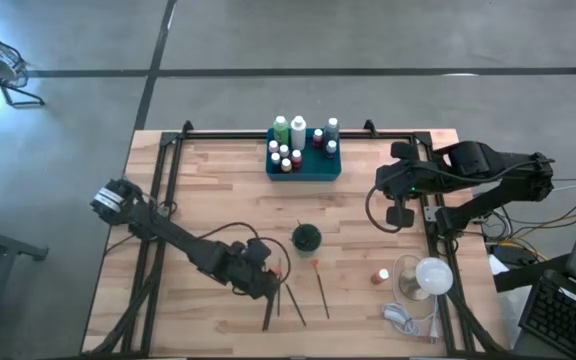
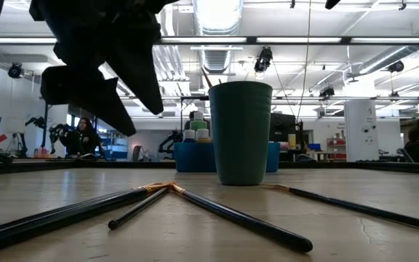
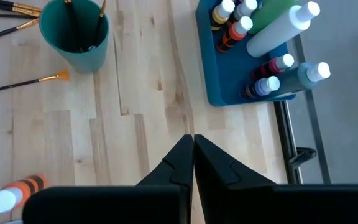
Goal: Pick & Place Paint Supplies
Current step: Put the yellow paint brush into the green cup
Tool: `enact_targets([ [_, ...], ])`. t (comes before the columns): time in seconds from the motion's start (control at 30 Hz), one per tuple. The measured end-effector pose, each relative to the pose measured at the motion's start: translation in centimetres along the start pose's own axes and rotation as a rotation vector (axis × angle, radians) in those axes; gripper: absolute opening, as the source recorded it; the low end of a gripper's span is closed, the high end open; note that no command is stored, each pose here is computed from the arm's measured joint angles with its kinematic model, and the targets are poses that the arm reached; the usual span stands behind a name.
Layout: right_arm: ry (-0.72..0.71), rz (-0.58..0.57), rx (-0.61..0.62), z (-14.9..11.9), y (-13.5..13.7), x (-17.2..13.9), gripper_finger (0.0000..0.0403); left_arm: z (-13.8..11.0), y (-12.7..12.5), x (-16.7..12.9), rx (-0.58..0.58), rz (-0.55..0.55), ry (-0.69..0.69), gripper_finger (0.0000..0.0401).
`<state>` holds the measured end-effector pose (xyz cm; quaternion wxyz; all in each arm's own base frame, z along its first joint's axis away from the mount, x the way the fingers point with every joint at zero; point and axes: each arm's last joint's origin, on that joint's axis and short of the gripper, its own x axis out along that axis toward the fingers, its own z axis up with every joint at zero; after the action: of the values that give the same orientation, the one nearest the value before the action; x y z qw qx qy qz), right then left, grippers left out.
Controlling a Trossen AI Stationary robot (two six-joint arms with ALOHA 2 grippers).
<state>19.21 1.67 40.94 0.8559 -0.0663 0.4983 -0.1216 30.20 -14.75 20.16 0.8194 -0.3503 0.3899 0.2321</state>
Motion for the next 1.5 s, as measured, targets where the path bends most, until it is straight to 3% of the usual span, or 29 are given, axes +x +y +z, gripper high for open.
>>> enact_targets([
  [0.5, 0.001, 0.000, -0.007, 0.0, 0.0, 0.0, 0.0008, -0.4, -0.6, 1.4, -0.133, 0.006, 0.089, 0.0273],
  [0.9, 0.002, 0.001, -0.001, 0.0, 0.0, 0.0, 0.0008, -0.4, -2.3, 2.4, -0.101, -0.011, 0.116, 0.0273],
  [1.27, 0.000, 0.000, -0.029, 0.0, 0.0, 0.0, 0.0008, 0.0, -3.3, 3.1, -0.079, 0.102, 0.166, 0.0273],
  [1.5, -0.002, 0.001, 0.002, 0.1, 0.0, 0.0, 0.0008, 1.0, -2.4, 3.0, -0.080, 0.189, 0.178, 0.0273],
])
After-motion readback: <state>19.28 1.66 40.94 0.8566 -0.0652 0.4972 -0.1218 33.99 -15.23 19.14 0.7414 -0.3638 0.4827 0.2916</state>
